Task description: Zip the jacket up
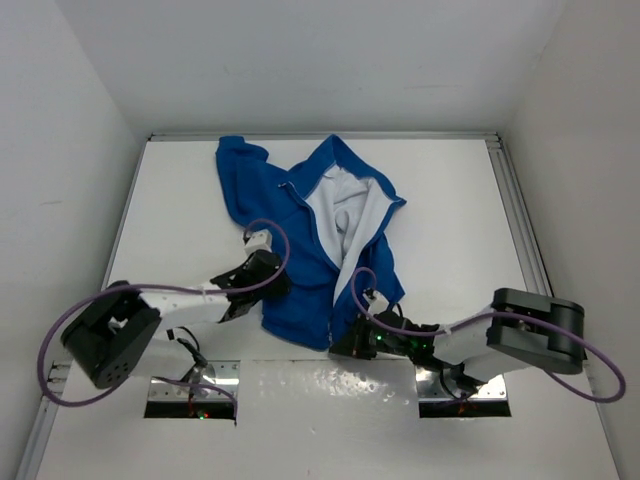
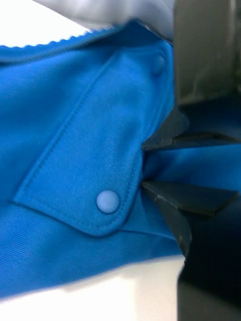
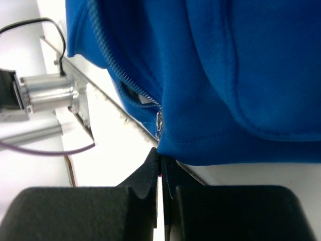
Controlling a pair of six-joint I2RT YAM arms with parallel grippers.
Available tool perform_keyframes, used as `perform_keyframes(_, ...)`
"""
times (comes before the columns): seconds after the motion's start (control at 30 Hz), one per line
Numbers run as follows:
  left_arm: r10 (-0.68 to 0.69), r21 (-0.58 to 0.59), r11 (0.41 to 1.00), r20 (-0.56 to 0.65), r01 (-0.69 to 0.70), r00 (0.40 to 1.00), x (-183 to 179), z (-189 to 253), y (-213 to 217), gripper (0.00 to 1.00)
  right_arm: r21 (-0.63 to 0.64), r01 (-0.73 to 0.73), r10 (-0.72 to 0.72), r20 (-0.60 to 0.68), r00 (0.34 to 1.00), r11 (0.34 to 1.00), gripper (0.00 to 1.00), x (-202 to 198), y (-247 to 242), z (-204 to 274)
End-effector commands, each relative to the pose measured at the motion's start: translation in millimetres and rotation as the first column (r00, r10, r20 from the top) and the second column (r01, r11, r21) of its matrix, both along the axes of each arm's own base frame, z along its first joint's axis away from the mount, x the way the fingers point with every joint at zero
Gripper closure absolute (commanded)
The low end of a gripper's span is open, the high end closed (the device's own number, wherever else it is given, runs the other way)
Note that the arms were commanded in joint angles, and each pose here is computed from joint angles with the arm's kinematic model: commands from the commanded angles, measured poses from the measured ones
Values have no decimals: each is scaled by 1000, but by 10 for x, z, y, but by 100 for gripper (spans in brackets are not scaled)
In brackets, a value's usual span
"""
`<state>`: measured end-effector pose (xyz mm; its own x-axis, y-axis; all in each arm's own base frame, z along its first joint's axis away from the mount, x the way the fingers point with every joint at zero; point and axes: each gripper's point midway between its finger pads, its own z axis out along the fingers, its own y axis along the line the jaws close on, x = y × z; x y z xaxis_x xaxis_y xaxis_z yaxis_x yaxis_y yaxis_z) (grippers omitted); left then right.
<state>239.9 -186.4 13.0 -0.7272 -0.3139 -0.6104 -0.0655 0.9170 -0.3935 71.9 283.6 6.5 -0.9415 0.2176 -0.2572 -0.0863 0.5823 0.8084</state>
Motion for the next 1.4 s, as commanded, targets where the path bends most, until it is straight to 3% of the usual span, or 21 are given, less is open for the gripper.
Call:
perform_keyframes(0.0,-40,-54,998,63,43,997,386,163,-287,73,181,44,-56,65,996,983,100,190,307,407)
perform_keyframes(0.07,-67,-96,993,84,75,994,577,381,-462,84,209,62,-73,45,996,976,100,219,360,447)
perform_keyframes(0.17,-77,-155,982,170,104,982,577,778,-521,84,218,75,-87,43,995,973,100,238,367,474)
perform_keyframes(0.3,-105,-112,986,165,125,981,159,727,-383,75,182,126,-133,30,991,975,100,287,277,372)
perform_keyframes(0.4,-205,-74,973,153,218,967,-392,672,-585,72,164,143,-147,11,989,976,100,289,248,315)
perform_keyframes(0.47,-239,-128,959,126,255,963,-617,657,-694,74,160,161,-162,-6,987,974,100,292,223,294)
perform_keyframes(0.6,-330,-174,926,59,335,942,-1192,460,-875,89,184,176,-174,-26,984,967,100,256,126,313)
perform_keyframes(0.7,-351,-236,909,8,343,936,-1434,367,-940,92,205,174,-175,-13,984,963,100,264,123,397)
perform_keyframes(1.07,-328,-345,881,48,324,943,-1511,317,-1003,58,100,178,-181,26,983,979,100,244,-97,262)
perform_keyframes(1.13,-334,-374,869,37,323,942,-1556,254,-970,57,99,177,-181,28,983,979,100,241,-100,266)
perform_keyframes(1.27,-238,-512,831,28,218,971,-1533,292,-873,58,77,189,-192,24,981,979,100,251,-132,215)
perform_keyframes(1.37,-147,-575,807,23,133,989,-1446,314,-765,53,85,179,-182,19,983,980,100,234,-111,222)
